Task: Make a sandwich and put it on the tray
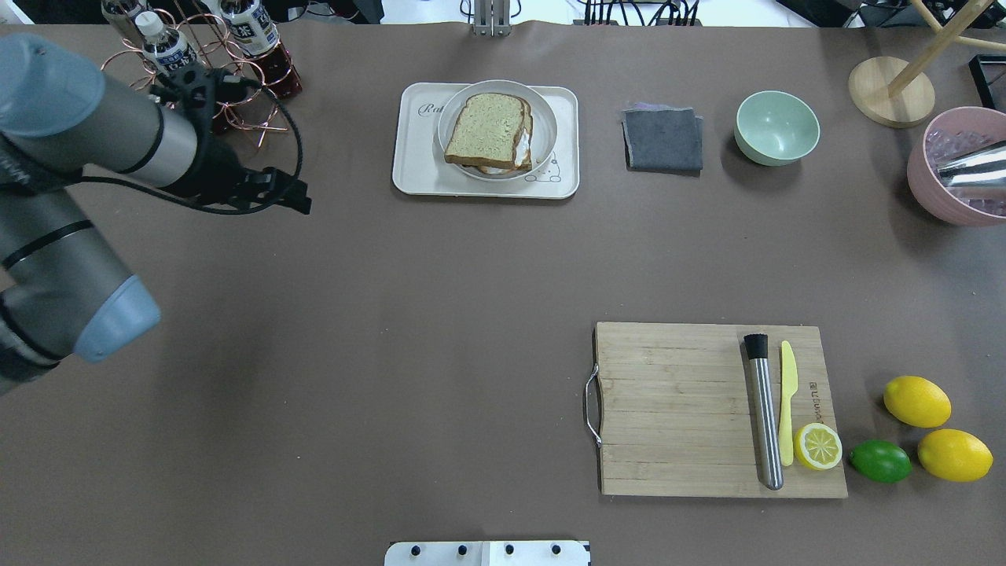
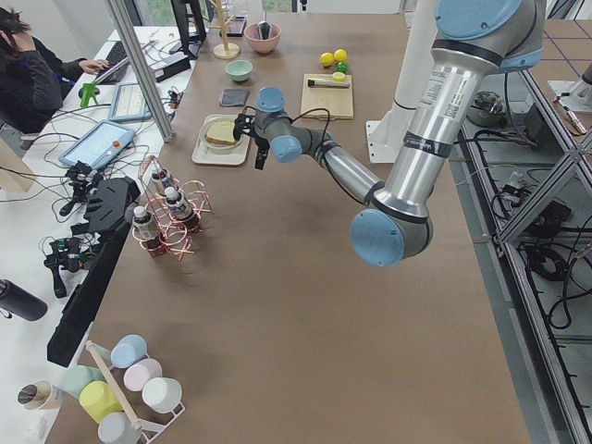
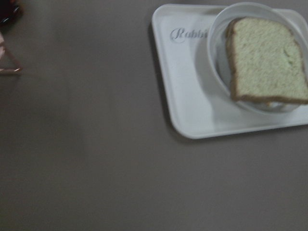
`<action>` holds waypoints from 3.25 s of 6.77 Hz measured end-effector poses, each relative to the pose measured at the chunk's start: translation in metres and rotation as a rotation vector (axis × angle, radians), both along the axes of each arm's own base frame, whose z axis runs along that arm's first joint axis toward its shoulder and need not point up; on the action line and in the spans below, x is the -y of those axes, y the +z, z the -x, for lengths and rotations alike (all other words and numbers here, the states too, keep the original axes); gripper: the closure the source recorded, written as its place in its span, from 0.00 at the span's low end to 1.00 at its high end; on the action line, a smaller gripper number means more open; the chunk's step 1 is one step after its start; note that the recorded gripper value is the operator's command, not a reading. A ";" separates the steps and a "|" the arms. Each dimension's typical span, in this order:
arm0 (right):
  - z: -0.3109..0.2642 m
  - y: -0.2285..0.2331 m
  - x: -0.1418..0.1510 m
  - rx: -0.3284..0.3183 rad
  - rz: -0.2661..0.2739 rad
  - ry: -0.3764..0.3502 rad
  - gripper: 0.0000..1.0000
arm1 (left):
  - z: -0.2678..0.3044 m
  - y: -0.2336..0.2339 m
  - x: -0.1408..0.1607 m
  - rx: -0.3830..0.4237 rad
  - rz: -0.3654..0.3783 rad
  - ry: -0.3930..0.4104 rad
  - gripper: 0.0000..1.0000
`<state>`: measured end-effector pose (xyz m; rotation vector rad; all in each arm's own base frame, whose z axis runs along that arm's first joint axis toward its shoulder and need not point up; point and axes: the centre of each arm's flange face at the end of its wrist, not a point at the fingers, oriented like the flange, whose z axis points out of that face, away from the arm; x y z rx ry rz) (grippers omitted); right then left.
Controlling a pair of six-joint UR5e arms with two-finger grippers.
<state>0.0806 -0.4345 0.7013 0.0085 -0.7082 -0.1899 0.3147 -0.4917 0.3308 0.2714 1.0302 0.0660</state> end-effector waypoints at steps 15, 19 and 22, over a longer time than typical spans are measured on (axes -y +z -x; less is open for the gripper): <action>0.000 0.011 -0.006 0.000 0.019 -0.003 0.00 | 0.390 0.358 -0.060 0.338 0.032 0.320 0.02; 0.000 0.010 -0.005 -0.001 0.019 -0.002 0.00 | 0.389 0.379 -0.070 0.328 0.071 0.327 0.02; 0.000 0.009 -0.004 0.000 0.017 -0.002 0.00 | 0.389 0.384 -0.071 0.325 0.079 0.329 0.02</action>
